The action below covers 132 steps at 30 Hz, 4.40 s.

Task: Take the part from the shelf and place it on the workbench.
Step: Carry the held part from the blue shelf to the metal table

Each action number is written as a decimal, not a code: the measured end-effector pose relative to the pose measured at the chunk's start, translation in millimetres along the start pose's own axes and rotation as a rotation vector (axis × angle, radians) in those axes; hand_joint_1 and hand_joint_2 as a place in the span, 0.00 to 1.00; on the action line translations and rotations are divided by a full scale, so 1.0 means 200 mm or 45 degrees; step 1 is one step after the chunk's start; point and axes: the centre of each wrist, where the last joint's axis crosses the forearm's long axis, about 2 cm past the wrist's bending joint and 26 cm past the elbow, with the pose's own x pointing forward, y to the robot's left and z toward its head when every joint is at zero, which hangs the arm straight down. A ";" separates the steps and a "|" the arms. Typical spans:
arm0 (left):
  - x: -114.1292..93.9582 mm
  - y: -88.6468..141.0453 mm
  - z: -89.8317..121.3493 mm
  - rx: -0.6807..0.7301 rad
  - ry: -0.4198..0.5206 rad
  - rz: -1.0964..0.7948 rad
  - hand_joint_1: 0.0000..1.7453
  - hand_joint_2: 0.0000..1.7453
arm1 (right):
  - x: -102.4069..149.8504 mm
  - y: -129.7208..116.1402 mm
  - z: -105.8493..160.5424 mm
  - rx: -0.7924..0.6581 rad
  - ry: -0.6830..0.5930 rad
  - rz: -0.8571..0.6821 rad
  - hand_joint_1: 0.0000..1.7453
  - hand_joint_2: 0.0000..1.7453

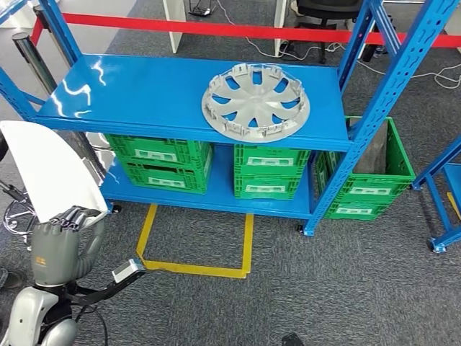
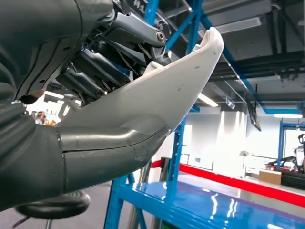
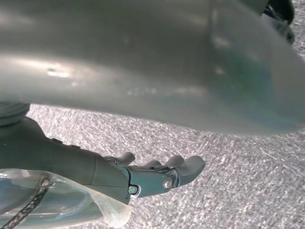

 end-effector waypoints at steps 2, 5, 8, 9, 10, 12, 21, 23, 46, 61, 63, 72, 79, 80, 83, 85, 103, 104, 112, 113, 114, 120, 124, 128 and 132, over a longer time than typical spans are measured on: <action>-0.01 0.00 0.00 0.003 0.002 -0.003 1.00 1.00 | 0.00 0.00 0.00 -0.001 -0.001 0.003 0.00 0.00; -0.01 0.01 0.02 0.000 0.007 -0.002 1.00 1.00 | 0.00 0.01 0.00 -0.001 0.002 0.005 0.00 0.00; -0.02 0.01 0.03 -0.002 0.005 -0.001 1.00 1.00 | 0.00 0.01 0.00 0.000 0.003 0.007 0.00 0.00; -0.02 0.01 0.03 -0.003 0.003 -0.002 1.00 1.00 | 0.00 0.01 0.00 0.000 0.003 0.007 0.00 0.00; -0.02 0.01 0.03 -0.004 0.002 -0.003 1.00 1.00 | 0.01 0.01 0.00 0.000 0.003 0.008 0.00 0.00; -0.02 0.02 0.04 -0.006 0.001 -0.003 1.00 1.00 | 0.01 0.01 0.00 -0.001 0.003 0.011 0.00 0.00; -0.03 0.02 0.04 0.001 -0.004 -0.007 1.00 1.00 | 0.03 0.01 -0.01 -0.007 -0.006 0.018 0.00 0.00; -0.03 0.02 0.04 0.001 -0.003 -0.009 1.00 1.00 | 0.04 0.01 -0.01 -0.007 -0.007 0.018 0.00 0.00; -0.03 0.02 0.04 0.006 -0.010 -0.006 1.00 1.00 | 0.05 0.01 -0.01 -0.005 -0.011 0.029 0.00 0.00; -0.03 0.03 0.04 0.009 -0.009 0.003 1.00 1.00 | 0.06 0.02 -0.01 0.000 -0.010 0.033 0.00 0.00; -0.03 0.03 0.04 0.010 -0.012 0.004 1.00 1.00 | 0.06 0.02 -0.01 0.001 -0.012 0.035 0.00 0.00; -0.03 0.03 0.04 0.006 -0.012 0.007 1.00 1.00 | 0.04 0.03 0.00 0.006 -0.002 0.036 0.00 0.00; -0.03 0.03 0.04 0.005 -0.017 0.011 1.00 1.00 | 0.05 0.03 -0.01 0.004 -0.009 0.038 0.00 0.00; -0.03 0.03 0.04 0.004 -0.018 0.012 1.00 1.00 | 0.05 0.03 0.00 0.005 -0.007 0.037 0.00 0.00; -0.03 0.02 0.04 0.002 -0.020 0.014 1.00 1.00 | 0.04 0.03 0.00 0.007 -0.005 0.037 0.00 0.00; -0.03 0.02 0.04 0.002 -0.020 0.015 1.00 1.00 | 0.04 0.03 0.00 0.007 -0.005 0.037 0.00 0.00; -0.02 0.02 0.05 -0.002 -0.017 0.027 1.00 1.00 | 0.03 0.04 0.00 0.009 0.004 0.037 0.00 0.00; -0.02 0.02 0.06 -0.003 -0.016 0.028 1.00 1.00 | 0.03 0.04 0.00 0.008 0.003 0.038 0.00 0.00; -0.02 0.03 0.06 0.001 -0.018 0.032 1.00 1.00 | 0.04 0.05 0.00 0.011 -0.007 0.043 0.00 0.00; -0.02 0.03 0.06 0.001 -0.018 0.032 1.00 1.00 | 0.04 0.05 0.00 0.012 -0.007 0.044 0.00 0.00; -0.02 0.03 0.06 0.002 -0.018 0.032 1.00 1.00 | 0.04 0.05 0.00 0.012 -0.008 0.046 0.00 0.00; -0.02 0.03 0.05 0.002 -0.018 0.032 1.00 1.00 | 0.04 0.04 0.00 0.013 -0.010 0.049 0.00 0.00; -0.02 0.03 0.05 -0.002 -0.021 0.026 1.00 1.00 | 0.04 0.05 0.00 0.015 -0.010 0.049 0.00 0.00; -0.02 0.03 0.04 0.002 -0.026 0.017 1.00 1.00 | 0.05 0.05 0.00 0.018 -0.016 0.054 0.00 0.00; -0.02 0.03 0.04 -0.001 -0.026 0.014 1.00 1.00 | 0.05 0.05 0.00 0.019 -0.017 0.058 0.00 0.00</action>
